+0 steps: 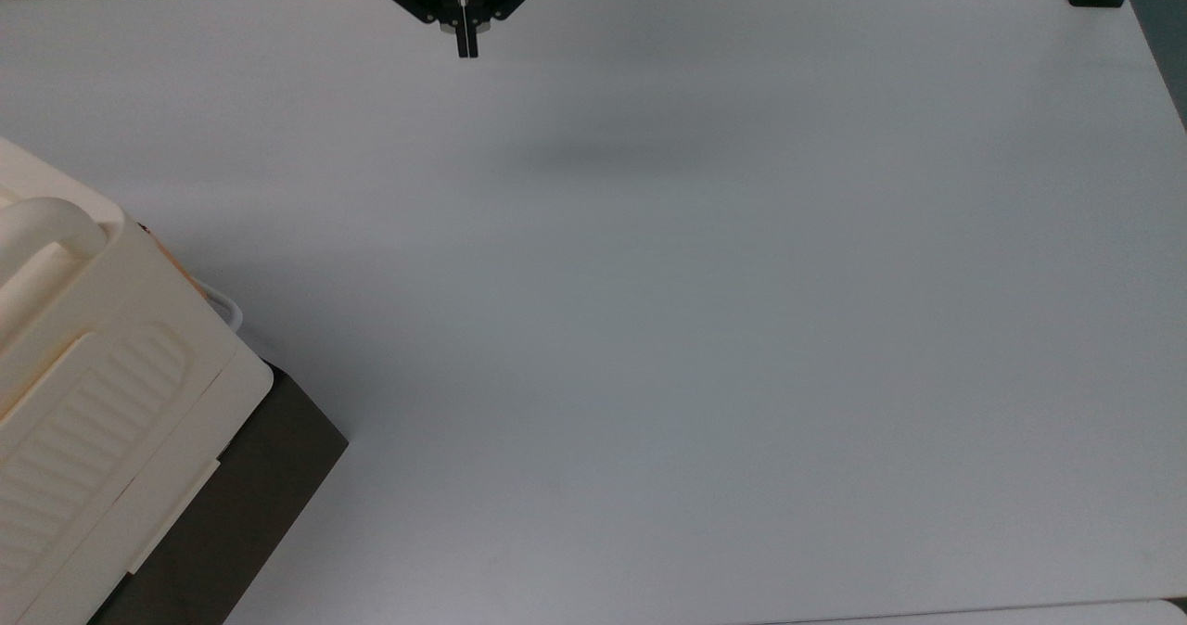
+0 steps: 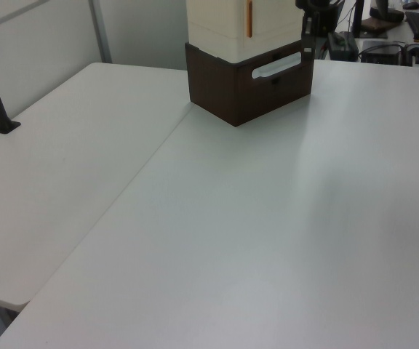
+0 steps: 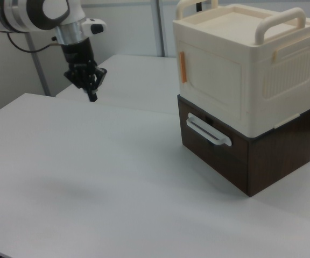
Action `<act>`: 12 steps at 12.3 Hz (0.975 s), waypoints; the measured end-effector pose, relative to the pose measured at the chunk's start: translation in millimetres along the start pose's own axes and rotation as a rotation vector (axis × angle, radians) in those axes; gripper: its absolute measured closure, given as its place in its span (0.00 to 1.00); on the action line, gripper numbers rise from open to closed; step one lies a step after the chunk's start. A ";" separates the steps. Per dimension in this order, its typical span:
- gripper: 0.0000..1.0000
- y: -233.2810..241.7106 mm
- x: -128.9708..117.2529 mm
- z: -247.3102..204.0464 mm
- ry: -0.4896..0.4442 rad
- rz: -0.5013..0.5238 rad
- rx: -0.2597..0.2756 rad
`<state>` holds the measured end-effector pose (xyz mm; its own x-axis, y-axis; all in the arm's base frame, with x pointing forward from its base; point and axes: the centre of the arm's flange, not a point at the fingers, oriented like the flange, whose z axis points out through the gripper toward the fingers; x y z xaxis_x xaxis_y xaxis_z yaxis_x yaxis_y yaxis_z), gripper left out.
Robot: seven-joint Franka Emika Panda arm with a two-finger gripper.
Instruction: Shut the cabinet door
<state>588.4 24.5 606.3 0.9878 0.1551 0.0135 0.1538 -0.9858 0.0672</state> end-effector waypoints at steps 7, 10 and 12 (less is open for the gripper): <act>0.29 -2.5 -5.9 8.2 -0.035 0.095 0.003; 0.00 -2.1 -6.3 7.3 -0.033 0.096 0.003; 0.00 -2.1 -6.7 6.3 -0.031 0.096 0.003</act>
<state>581.6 25.1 599.7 0.9983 0.0576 -0.0114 0.0582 -0.9963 0.0639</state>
